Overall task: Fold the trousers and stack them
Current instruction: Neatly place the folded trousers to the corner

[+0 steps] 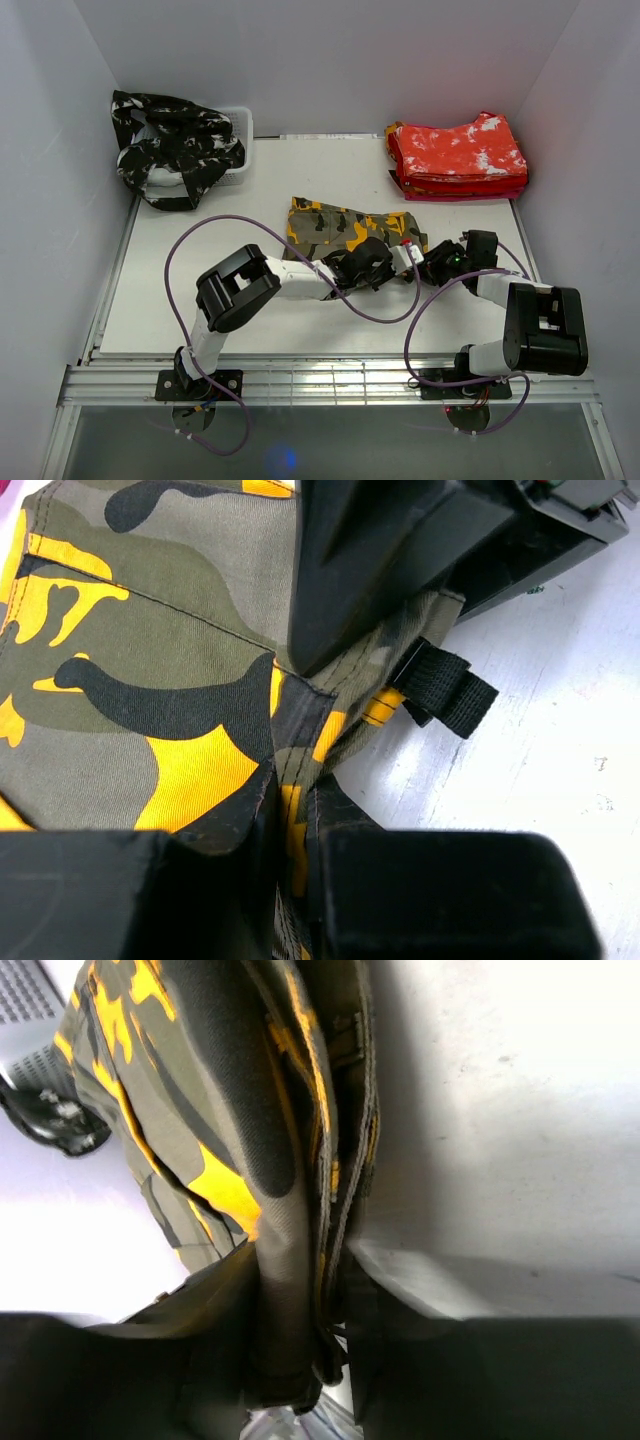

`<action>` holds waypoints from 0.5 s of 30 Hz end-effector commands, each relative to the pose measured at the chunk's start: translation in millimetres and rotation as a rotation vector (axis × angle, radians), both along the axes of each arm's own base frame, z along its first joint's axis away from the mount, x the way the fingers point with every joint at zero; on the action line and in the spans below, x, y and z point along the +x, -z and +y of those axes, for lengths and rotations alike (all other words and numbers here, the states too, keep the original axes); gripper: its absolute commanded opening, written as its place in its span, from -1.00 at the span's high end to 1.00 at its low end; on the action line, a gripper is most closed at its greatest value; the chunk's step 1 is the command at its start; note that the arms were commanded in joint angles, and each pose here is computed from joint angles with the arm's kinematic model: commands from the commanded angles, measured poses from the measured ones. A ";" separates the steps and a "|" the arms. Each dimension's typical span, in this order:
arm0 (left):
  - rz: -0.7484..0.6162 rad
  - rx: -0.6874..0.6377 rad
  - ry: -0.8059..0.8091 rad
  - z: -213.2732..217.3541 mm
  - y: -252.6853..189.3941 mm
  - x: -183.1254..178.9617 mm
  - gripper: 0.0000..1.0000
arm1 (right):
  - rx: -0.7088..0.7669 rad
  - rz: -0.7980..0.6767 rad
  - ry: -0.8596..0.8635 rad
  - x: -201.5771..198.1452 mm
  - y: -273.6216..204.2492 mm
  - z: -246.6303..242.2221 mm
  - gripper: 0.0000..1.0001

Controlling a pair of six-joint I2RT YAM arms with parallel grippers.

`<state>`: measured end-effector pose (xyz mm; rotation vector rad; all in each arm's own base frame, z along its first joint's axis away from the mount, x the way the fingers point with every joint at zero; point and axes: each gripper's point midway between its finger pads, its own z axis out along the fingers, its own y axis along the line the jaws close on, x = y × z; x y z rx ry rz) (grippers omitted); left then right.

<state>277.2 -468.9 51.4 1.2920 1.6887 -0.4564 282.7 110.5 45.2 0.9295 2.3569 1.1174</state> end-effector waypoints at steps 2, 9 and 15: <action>0.037 -0.056 0.042 -4.9 -20.9 -10.2 1.00 | -0.052 -0.056 0.014 12.3 -1.7 -7.0 0.81; 0.125 -0.127 0.047 6.0 -63.5 -17.1 0.26 | -0.089 -0.082 -0.016 15.0 -6.1 -8.7 0.84; 0.338 -0.182 0.051 66.2 -114.8 -49.1 -0.46 | -0.103 -0.114 -0.054 17.4 -15.4 -7.7 0.84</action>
